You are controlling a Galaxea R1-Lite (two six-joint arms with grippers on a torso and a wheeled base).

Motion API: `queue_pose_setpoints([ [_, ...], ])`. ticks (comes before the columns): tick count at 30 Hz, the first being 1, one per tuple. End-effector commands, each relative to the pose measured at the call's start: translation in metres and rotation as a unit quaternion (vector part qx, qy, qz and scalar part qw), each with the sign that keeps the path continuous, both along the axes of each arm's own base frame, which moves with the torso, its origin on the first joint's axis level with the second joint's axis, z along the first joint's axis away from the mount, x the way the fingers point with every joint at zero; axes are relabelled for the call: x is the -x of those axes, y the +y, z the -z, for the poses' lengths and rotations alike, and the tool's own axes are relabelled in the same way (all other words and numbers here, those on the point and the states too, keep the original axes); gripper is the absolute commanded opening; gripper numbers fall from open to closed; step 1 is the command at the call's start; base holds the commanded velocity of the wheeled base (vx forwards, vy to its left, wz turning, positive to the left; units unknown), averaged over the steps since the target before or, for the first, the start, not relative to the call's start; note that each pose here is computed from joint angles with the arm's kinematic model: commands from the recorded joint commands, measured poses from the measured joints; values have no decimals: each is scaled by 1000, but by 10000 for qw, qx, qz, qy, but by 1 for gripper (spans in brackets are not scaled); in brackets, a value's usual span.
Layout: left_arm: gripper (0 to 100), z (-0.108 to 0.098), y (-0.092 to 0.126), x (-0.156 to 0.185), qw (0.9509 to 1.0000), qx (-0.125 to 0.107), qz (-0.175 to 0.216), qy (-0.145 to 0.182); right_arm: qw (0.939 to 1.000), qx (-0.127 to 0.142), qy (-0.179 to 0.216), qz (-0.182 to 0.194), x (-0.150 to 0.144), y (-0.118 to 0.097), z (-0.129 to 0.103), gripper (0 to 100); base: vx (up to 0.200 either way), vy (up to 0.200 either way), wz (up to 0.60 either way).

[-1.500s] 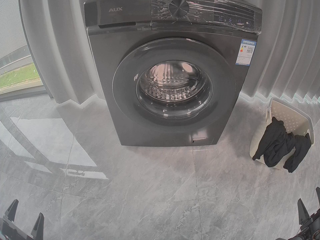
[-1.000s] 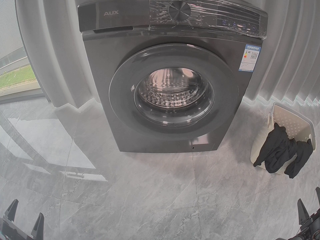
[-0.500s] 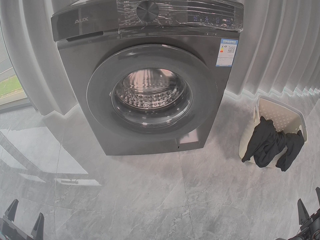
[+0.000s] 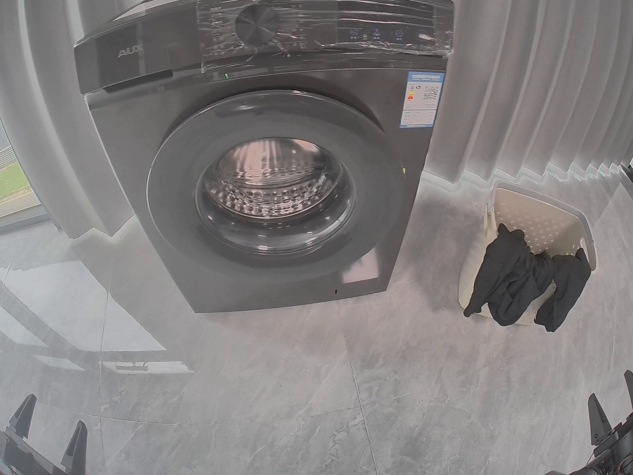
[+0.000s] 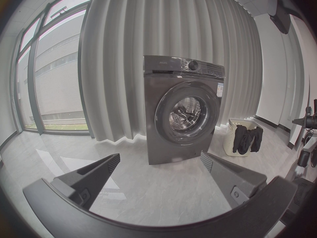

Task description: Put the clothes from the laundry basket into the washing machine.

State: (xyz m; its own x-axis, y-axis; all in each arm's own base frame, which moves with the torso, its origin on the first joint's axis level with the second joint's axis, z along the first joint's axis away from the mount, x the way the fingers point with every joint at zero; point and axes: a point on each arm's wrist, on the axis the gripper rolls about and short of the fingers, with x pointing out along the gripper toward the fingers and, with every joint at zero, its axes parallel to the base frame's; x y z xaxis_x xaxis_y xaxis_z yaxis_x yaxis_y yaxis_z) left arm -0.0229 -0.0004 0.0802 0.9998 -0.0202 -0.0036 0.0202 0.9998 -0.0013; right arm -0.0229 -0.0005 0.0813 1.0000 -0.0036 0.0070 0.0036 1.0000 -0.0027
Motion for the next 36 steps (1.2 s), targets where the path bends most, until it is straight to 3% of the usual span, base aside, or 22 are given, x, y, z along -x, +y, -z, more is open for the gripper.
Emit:
queue_pose_setpoints([
  [1,100,5,0,0,10000,1,-1,5,10000,2,20,-3,0,0,5,100,0,0,0],
  [7,100,5,0,0,10000,9,-1,5,10000,2,12,-3,0,0,5,100,0,0,0],
  [16,100,5,0,0,10000,9,-1,5,10000,2,20,5,0,0,5,100,0,-200,0],
  [25,100,5,0,0,10000,9,-1,5,10000,2,12,-3,0,0,5,100,0,0,0],
  [36,100,5,0,0,10000,1,-1,5,10000,2,20,-3,0,0,5,100,164,0,0],
])
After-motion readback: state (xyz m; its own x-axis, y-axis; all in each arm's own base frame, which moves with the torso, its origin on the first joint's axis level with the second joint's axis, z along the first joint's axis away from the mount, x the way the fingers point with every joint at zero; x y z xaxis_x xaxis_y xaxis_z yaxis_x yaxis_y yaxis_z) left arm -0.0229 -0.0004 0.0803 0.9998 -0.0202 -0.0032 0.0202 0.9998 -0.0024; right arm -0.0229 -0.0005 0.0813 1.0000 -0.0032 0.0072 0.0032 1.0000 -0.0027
